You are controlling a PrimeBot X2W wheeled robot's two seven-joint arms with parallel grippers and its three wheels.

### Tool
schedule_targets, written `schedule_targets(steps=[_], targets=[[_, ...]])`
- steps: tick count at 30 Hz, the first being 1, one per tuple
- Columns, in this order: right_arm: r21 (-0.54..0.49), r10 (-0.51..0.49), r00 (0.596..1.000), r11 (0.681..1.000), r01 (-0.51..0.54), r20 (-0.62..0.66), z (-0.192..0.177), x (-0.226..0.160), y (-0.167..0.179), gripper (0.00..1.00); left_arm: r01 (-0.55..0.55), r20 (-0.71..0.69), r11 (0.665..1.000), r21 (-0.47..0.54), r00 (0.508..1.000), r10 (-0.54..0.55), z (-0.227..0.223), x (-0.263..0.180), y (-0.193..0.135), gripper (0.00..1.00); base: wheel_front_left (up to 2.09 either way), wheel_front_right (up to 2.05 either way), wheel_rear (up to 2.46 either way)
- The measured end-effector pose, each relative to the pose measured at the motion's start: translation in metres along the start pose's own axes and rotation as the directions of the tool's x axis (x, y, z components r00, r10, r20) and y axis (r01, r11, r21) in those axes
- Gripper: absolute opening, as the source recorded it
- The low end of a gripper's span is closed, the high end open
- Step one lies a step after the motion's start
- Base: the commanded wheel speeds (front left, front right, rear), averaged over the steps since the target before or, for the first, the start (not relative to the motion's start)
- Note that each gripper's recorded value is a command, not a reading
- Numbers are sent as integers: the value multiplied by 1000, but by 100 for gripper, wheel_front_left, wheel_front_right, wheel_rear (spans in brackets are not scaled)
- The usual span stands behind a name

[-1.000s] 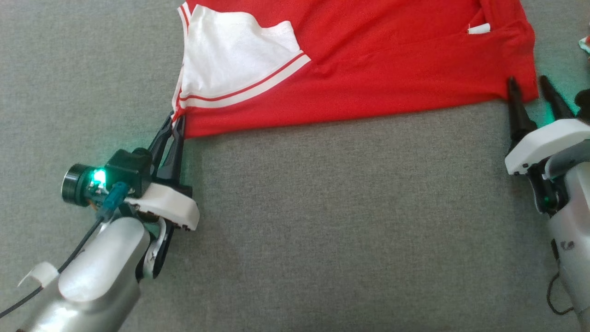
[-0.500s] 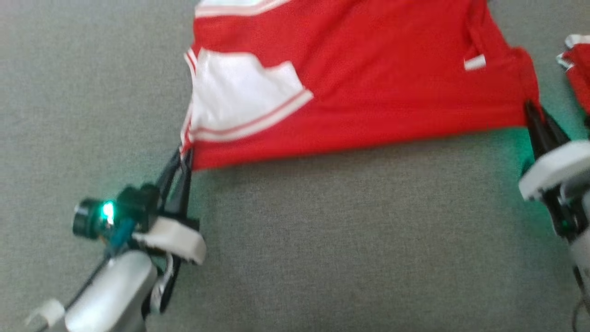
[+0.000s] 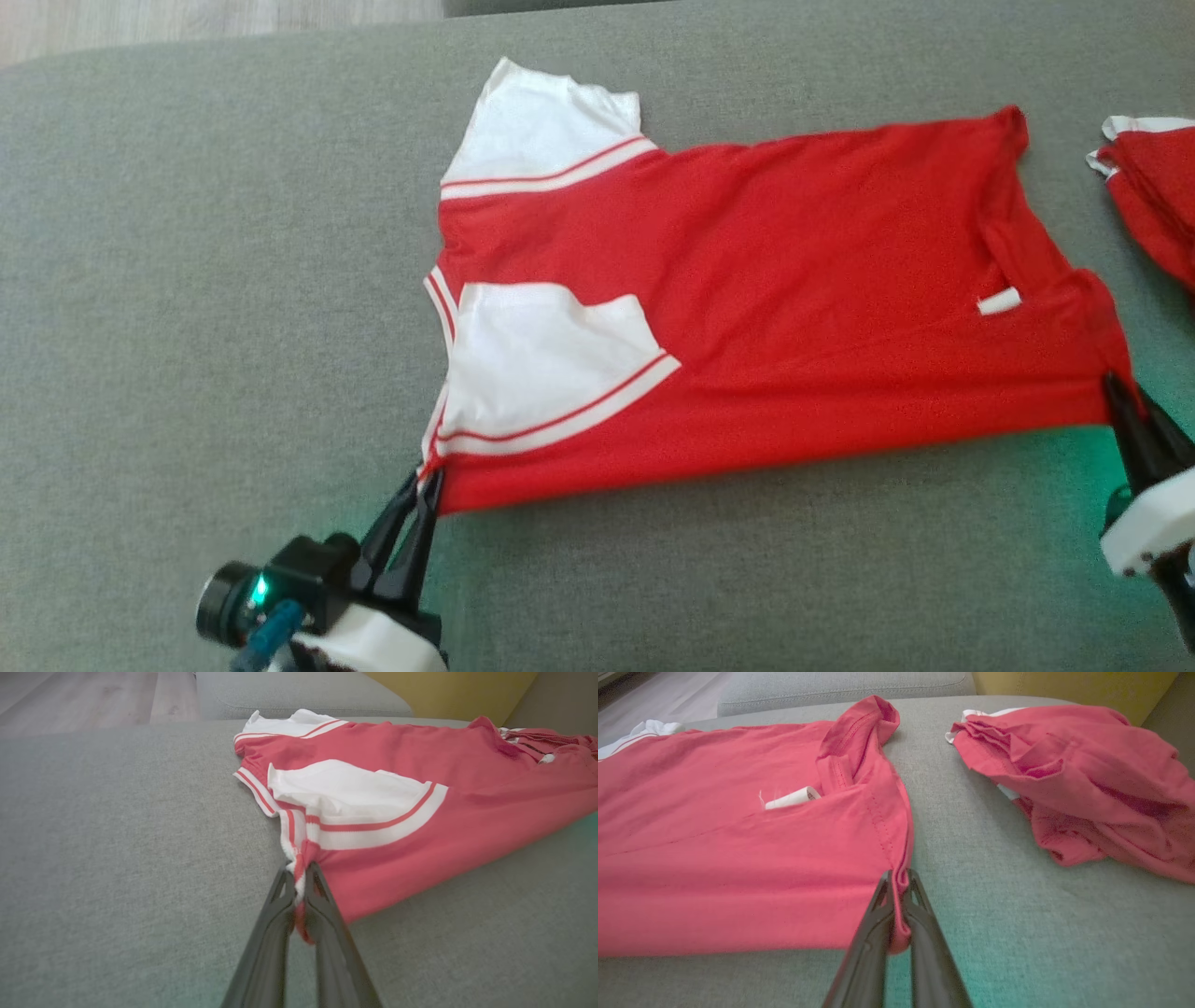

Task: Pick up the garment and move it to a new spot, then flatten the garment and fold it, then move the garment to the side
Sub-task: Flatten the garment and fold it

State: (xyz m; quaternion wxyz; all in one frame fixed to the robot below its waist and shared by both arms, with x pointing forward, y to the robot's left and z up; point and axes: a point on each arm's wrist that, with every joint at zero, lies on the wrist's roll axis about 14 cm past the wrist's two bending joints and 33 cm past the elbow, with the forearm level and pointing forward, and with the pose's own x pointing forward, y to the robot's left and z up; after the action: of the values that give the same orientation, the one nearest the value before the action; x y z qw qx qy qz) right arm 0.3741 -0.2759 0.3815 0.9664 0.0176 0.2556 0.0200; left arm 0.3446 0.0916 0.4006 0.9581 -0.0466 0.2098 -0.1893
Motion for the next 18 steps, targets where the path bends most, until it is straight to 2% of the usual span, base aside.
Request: schedule_targets(steps=[4, 5, 6, 7, 8, 9, 13, 18], targets=[[16, -11, 1000, 1000, 11, -24, -8, -11, 2, 0, 0, -40, 1000, -23, 999, -1, -9, -9, -3, 0, 0, 0, 0], [17, -16, 999, 1000, 16, -31, -11, -13, 2, 11, 0, -49, 1000, -24, 999, -1, -11, -10, -3, 0, 0, 0, 0], [17, -22, 999, 1000, 22, -42, -14, -14, 1, 52, 1, -50, 1000, -24, 999, -2, -11, -10, -3, 0, 0, 0, 0], [23, -28, 999, 999, 29, -45, -15, -15, 1, 100, 0, -50, 1000, -24, 999, -2, -11, -10, -4, 5, 0, 0, 0], [28, -33, 999, 999, 35, -41, -14, -15, 1, 100, 3, -54, 1000, -23, 999, -4, -12, -10, -4, 33, 0, 0, 0], [33, -37, 999, 999, 38, -30, -11, -15, 2, 100, 7, -70, 1000, -17, 998, -8, -15, -10, -5, 100, 0, 0, 0], [40, -50, 998, 998, 49, 28, 4, -17, 1, 100, 39, -110, 998, 41, 993, -34, -22, -8, -7, 100, 0, 0, 0], [42, -50, 992, 998, 46, 116, 24, -21, 5, 100, 57, -47, 993, 108, 998, -52, 13, 16, 0, 100, 0, 0, 0]])
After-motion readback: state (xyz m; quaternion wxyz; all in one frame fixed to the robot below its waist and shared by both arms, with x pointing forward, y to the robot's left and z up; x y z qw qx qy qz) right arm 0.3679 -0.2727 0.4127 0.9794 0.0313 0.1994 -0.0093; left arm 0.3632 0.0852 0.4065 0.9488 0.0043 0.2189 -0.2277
